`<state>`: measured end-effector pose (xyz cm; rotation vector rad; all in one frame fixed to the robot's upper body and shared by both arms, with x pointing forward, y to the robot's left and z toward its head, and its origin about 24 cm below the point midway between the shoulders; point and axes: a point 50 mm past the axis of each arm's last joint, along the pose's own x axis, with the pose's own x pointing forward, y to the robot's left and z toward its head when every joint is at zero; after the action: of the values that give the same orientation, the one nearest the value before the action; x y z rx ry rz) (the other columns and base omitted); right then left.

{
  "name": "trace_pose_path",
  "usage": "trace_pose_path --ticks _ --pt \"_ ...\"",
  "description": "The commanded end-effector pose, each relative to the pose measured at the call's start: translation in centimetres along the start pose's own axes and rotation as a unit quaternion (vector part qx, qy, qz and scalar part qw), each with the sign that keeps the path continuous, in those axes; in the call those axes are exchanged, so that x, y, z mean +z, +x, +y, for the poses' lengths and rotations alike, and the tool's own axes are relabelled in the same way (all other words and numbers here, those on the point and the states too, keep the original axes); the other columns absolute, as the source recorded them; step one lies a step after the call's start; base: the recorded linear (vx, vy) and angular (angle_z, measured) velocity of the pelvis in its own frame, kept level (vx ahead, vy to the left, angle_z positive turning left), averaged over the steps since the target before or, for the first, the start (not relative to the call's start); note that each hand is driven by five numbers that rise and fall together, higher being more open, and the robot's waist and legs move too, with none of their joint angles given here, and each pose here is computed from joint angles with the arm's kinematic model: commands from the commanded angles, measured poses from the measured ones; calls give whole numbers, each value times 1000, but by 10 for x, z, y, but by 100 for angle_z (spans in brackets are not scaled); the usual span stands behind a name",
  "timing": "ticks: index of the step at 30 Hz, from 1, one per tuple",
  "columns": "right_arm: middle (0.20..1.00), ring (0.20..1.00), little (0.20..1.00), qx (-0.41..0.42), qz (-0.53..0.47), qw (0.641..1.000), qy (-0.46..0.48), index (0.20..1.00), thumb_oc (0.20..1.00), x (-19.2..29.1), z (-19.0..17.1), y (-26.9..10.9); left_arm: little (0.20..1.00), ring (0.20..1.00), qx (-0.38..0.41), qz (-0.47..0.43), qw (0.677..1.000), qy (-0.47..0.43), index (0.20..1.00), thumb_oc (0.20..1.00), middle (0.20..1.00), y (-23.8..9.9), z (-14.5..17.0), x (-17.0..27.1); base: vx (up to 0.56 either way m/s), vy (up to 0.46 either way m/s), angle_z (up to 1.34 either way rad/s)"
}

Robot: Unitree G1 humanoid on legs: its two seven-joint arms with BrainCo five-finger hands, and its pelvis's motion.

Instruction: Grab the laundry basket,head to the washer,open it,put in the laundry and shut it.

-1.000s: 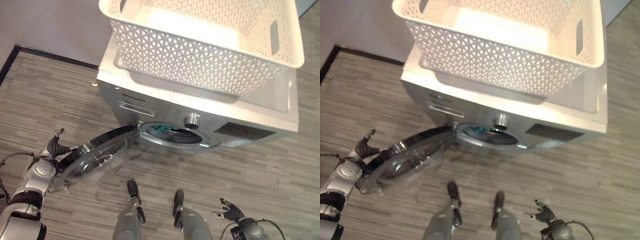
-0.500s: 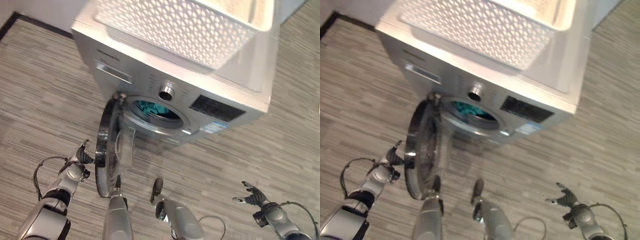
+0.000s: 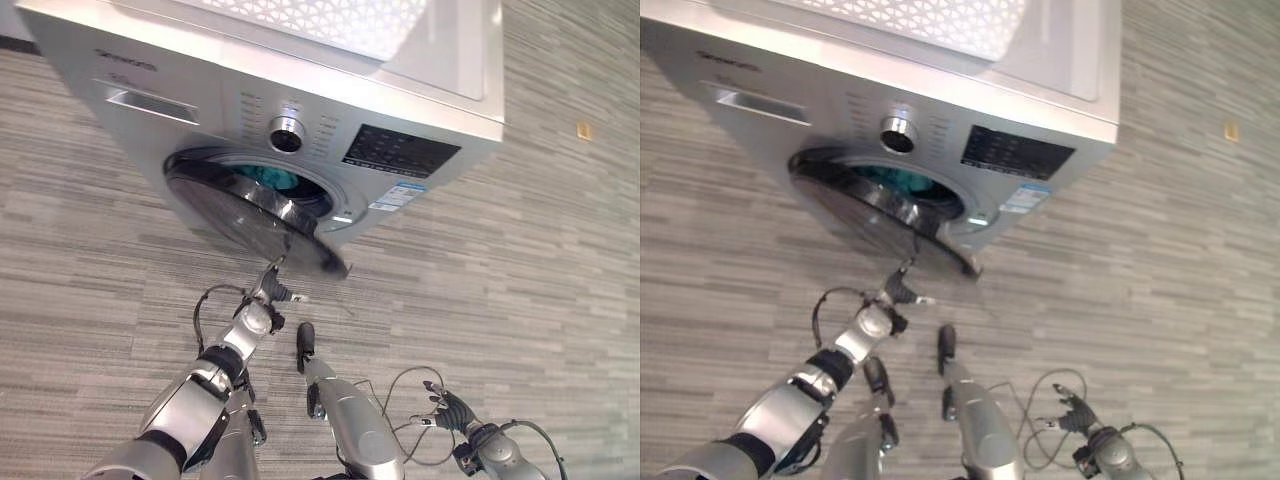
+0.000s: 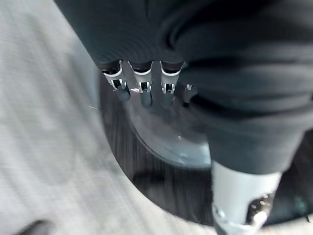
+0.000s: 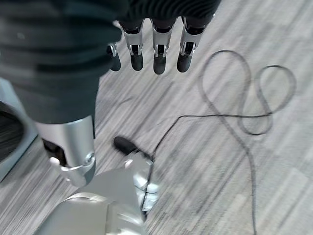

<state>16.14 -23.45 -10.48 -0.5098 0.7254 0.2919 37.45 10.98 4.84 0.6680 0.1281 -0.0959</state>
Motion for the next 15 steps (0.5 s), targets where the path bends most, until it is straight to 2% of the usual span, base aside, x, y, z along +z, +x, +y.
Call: trace_pose_path --ticks 1,4,6,10,12,13,14,15 --pt "1000 1000 1000 -24 34 998 -40 1000 1000 -20 -31 -15 1000 1000 34 -226 967 -115 1000 1000 1000 7 20 141 24 22 -79" --pt "1000 1000 1000 -33 56 997 -51 1000 1000 -28 -38 -17 1000 1000 23 -270 956 -111 1000 1000 1000 3 27 170 36 -18 -67" --pt "1000 1000 1000 -38 65 996 -52 1000 1000 -31 -40 -17 1000 1000 25 -270 956 -110 1000 1000 1000 4 30 169 35 -5 -24" --pt "1000 1000 1000 -77 114 990 -31 1000 1000 -47 -50 -19 1000 1000 39 -205 975 -82 1000 1000 1000 15 45 124 32 32 -7" --pt "1000 1000 1000 -70 101 992 -27 1000 1000 -42 -46 -16 1000 1000 35 -161 984 -64 1000 1000 1000 16 46 89 16 -2 -7" --pt "1000 1000 1000 -70 102 992 -27 1000 1000 -42 -46 -16 1000 1000 35 -161 984 -64 1000 1000 1000 16 46 88 55 -47 -7" --pt "1000 1000 1000 -67 105 992 -14 1000 1000 -46 -38 -16 1000 1000 31 -106 991 -82 1000 1000 1000 8 39 39 72 -56 0" --pt "1000 1000 1000 -71 108 992 -3 1000 1000 -47 -35 -15 1000 1000 18 -91 990 -106 1000 1000 1000 1 28 23 104 -81 8"
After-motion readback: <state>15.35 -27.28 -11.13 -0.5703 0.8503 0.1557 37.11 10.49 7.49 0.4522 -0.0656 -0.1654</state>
